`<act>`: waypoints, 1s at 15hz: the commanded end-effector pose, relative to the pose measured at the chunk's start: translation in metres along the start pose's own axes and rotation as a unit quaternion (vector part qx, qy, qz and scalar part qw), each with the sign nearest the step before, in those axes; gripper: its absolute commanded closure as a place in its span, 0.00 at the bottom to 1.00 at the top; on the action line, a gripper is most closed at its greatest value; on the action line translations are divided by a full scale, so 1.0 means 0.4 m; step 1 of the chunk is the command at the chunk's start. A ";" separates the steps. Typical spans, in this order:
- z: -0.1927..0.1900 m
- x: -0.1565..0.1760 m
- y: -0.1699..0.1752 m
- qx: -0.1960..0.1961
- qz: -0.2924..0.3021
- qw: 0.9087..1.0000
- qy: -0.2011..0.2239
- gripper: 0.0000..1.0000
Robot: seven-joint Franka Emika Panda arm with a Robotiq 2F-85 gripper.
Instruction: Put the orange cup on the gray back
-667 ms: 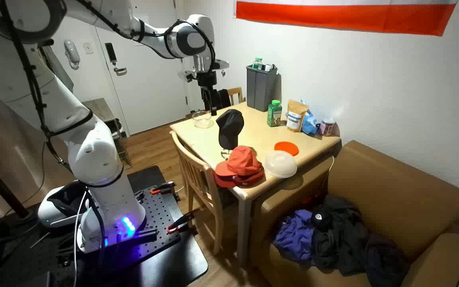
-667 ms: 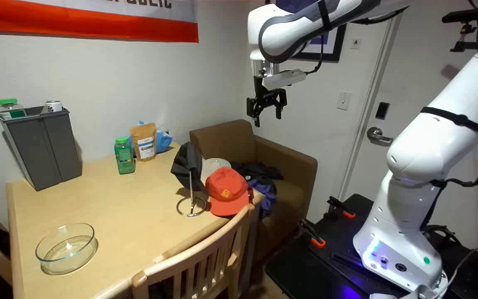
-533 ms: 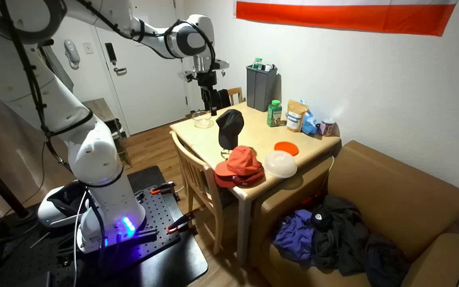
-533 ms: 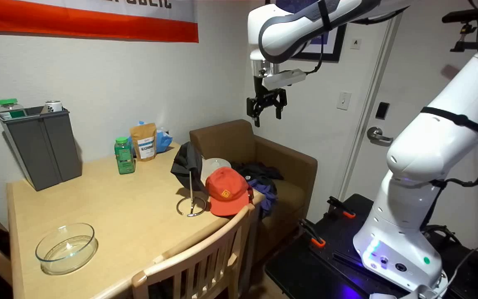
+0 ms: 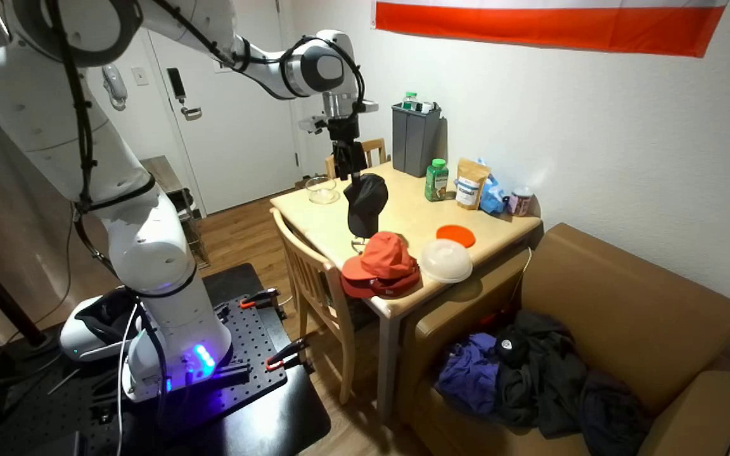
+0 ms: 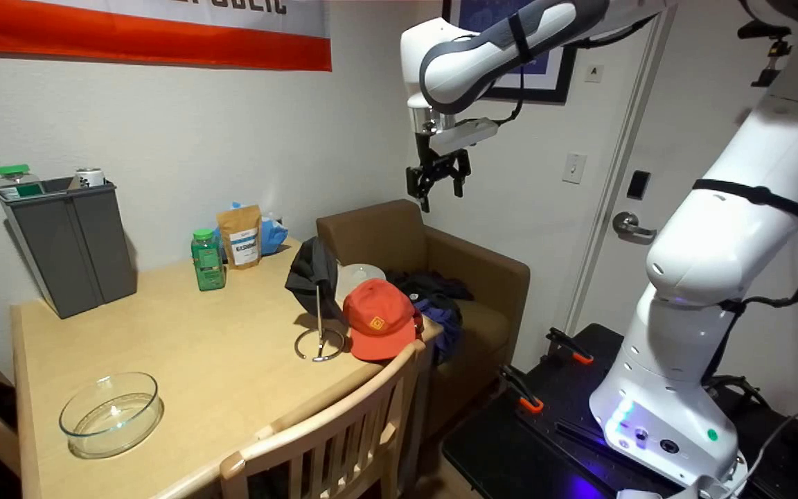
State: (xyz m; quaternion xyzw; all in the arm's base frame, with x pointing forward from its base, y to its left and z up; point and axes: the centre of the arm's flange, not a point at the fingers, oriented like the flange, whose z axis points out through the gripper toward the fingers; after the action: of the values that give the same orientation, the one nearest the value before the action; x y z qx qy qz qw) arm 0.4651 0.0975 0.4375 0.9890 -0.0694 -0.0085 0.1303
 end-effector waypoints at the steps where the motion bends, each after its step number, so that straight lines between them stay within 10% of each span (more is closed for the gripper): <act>1: 0.068 0.120 -0.011 -0.013 -0.014 1.000 -0.021 0.00; 8: 0.243 0.235 -0.029 0.009 -0.076 0.995 -0.062 0.00; 15: 0.218 0.229 -0.026 0.006 -0.106 0.993 -0.050 0.00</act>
State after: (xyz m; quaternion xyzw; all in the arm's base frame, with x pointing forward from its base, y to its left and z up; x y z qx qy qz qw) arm 0.5543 0.0723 0.3513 0.9899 0.0294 -0.0710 0.1194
